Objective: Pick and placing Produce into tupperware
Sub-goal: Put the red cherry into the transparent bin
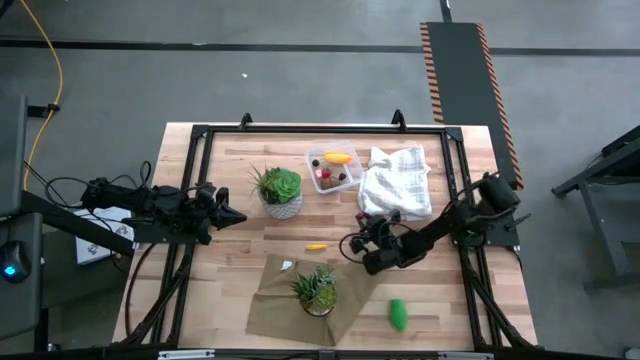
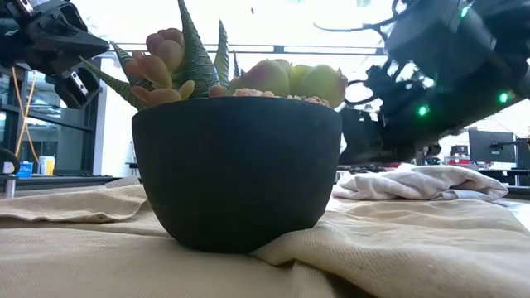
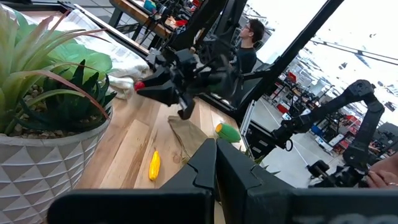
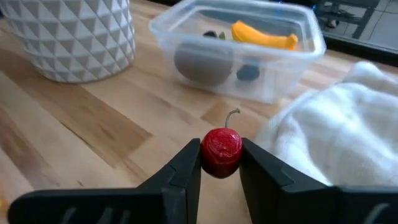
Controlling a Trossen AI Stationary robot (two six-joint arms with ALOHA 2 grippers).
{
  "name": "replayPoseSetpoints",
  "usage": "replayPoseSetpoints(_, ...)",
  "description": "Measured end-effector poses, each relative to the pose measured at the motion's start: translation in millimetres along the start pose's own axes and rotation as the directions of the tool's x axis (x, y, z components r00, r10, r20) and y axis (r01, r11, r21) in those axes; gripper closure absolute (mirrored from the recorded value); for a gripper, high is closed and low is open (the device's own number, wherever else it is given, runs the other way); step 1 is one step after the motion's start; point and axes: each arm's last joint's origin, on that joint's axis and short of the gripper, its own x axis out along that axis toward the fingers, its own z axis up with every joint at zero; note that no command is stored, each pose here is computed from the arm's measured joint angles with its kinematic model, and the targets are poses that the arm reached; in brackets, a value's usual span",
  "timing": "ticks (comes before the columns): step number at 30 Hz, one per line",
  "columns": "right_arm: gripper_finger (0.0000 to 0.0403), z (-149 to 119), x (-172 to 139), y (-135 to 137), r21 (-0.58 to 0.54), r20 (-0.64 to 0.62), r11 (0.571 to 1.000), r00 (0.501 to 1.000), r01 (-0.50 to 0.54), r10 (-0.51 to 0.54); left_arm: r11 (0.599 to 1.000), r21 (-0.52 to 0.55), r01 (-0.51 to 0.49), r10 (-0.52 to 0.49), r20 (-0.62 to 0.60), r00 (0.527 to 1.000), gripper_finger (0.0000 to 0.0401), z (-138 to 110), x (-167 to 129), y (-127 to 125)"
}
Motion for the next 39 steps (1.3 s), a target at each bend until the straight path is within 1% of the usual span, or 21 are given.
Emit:
replayPoseSetpoints(3,0.0320,12.5,-6.7,-1.1,0.000,0.007,1.000,1.000,-0.015,0.015,1.000,0.000,0.000,0.000,0.000,1.000,0.0400,0.0,0.0,0.0)
replayPoseSetpoints(8,0.0320,36.2,-16.4,-5.3,-0.037,0.024,0.999,0.999,-0.035,0.036,1.000,0.000,0.000,0.000,0.000,1.000,0.0400,0.0,0.0,0.0)
replayPoseSetpoints(13,0.0320,56.4,-21.8,-12.1,-0.035,0.020,0.998,0.998,-0.054,0.055,1.000,0.000,0.000,0.000,0.000,1.000,0.0400,0.0,0.0,0.0)
replayPoseSetpoints(15,0.0320,63.6,-23.3,-14.2,-0.015,0.017,0.998,0.998,-0.068,0.068,1.000,0.000,0.000,0.000,0.000,1.000,0.0400,0.0,0.0,0.0)
replayPoseSetpoints(19,0.0320,78.1,-26.9,-18.8,0.025,-0.017,0.991,0.991,-0.129,0.130,1.000,0.000,0.000,0.000,0.000,1.000,0.0400,0.0,0.0,0.0)
replayPoseSetpoints(23,0.0320,94.5,-29.4,-24.8,0.033,-0.052,0.978,0.976,-0.208,0.210,1.000,0.000,0.000,0.000,0.000,1.000,0.0400,0.0,0.0,0.0)
replayPoseSetpoints(29,0.0320,120.2,-24.8,-36.0,0.041,-0.077,0.960,0.957,-0.277,0.280,1.000,0.000,0.000,0.000,0.000,1.000,0.0400,0.0,0.0,0.0)
replayPoseSetpoints(34,0.0320,149.9,-18.0,-34.1,-0.024,-0.119,0.930,0.925,-0.367,0.361,1.000,0.000,0.000,0.000,0.000,1.000,0.0400,0.0,0.0,0.0)
replayPoseSetpoints(37,0.0320,167.8,-12.6,-35.0,-0.044,-0.127,0.921,0.917,-0.386,0.378,1.000,0.000,0.000,0.000,0.000,1.000,0.0400,0.0,0.0,0.0)
replayPoseSetpoints(39,0.0320,177.1,-7.5,-38.7,-0.055,-0.145,0.925,0.919,-0.377,0.366,1.000,0.000,0.000,0.000,0.000,1.000,0.0400,0.0,0.0,0.0)
